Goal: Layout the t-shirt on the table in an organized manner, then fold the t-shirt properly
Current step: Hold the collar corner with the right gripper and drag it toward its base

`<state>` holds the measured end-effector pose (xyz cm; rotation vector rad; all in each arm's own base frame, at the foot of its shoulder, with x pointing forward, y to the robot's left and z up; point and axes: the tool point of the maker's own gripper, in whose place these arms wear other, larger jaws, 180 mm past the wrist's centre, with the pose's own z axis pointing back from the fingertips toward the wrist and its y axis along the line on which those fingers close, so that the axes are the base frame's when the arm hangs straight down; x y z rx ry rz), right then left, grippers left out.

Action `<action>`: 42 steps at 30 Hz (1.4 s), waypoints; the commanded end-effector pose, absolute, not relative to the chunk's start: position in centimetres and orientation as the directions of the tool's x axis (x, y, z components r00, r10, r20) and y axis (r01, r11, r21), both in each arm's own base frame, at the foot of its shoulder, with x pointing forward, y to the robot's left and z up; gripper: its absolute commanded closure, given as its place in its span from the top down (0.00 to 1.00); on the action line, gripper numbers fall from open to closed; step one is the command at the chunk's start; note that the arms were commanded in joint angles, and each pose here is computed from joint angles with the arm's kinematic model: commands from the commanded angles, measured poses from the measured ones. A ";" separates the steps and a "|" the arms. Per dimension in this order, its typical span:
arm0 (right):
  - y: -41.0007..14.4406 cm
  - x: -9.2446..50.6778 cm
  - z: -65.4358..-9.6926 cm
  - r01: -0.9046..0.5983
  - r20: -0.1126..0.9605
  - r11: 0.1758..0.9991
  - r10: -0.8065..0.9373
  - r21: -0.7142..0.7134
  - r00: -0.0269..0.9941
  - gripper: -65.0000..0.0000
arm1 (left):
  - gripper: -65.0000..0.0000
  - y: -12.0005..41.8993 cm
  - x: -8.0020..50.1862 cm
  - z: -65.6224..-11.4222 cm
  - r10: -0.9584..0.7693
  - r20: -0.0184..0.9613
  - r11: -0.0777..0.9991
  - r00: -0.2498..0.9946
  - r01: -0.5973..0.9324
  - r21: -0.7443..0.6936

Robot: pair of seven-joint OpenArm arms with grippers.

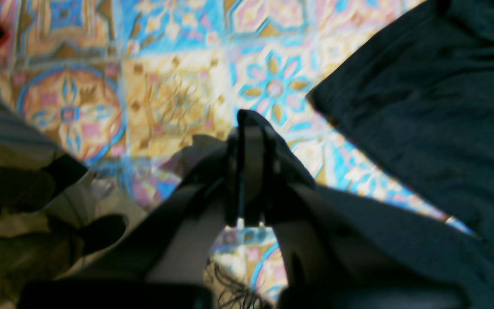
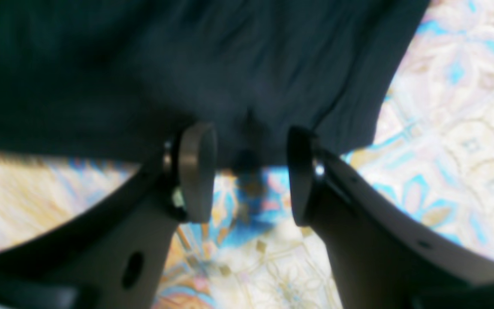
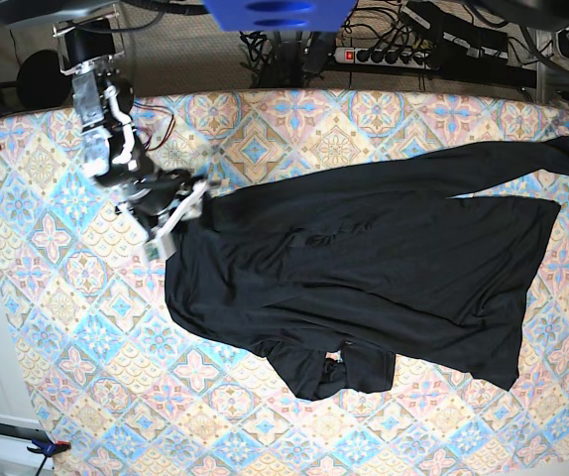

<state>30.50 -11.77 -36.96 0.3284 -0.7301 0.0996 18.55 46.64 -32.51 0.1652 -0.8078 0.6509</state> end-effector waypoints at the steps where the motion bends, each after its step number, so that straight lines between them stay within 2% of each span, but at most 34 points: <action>1: -12.7 31.2 -36.5 -0.167 0.673 0.938 -0.086 0.303 0.735 0.40 | 0.00 47.4 19.1 -31.0 0.443 0.747 0.803 0.495 -0.590 -0.085; 4: -13.8 31.0 -37.9 -0.069 0.602 0.905 -0.221 0.420 0.768 0.40 | 0.00 47.3 19.2 -31.1 0.441 0.746 0.806 0.499 -0.586 -0.084; 8: -13.2 30.6 -38.9 -0.033 0.551 0.876 -0.274 0.482 0.788 0.40 | 0.00 47.3 19.2 -31.1 0.442 0.746 0.806 0.499 -0.586 -0.085; 18: -11.7 29.7 -41.4 0.031 0.470 0.845 -0.327 0.535 0.820 0.40 | 0.00 47.3 19.3 -31.0 0.443 0.747 0.806 0.496 -0.585 -0.090; 28: -10.7 29.6 -41.2 0.034 0.460 0.829 -0.344 0.559 0.819 0.40 | 0.00 47.3 19.3 -31.0 0.443 0.748 0.806 0.495 -0.585 -0.090; 31: -10.3 30.0 -39.9 0.001 0.493 0.828 -0.335 0.561 0.803 0.40 | 0.00 47.3 19.3 -31.0 0.443 0.748 0.806 0.495 -0.585 -0.090; 42: -11.4 29.4 -40.1 0.035 0.486 0.828 -0.363 0.560 0.795 0.40 | 0.00 47.3 19.3 -31.0 0.442 0.750 0.806 0.493 -0.585 -0.091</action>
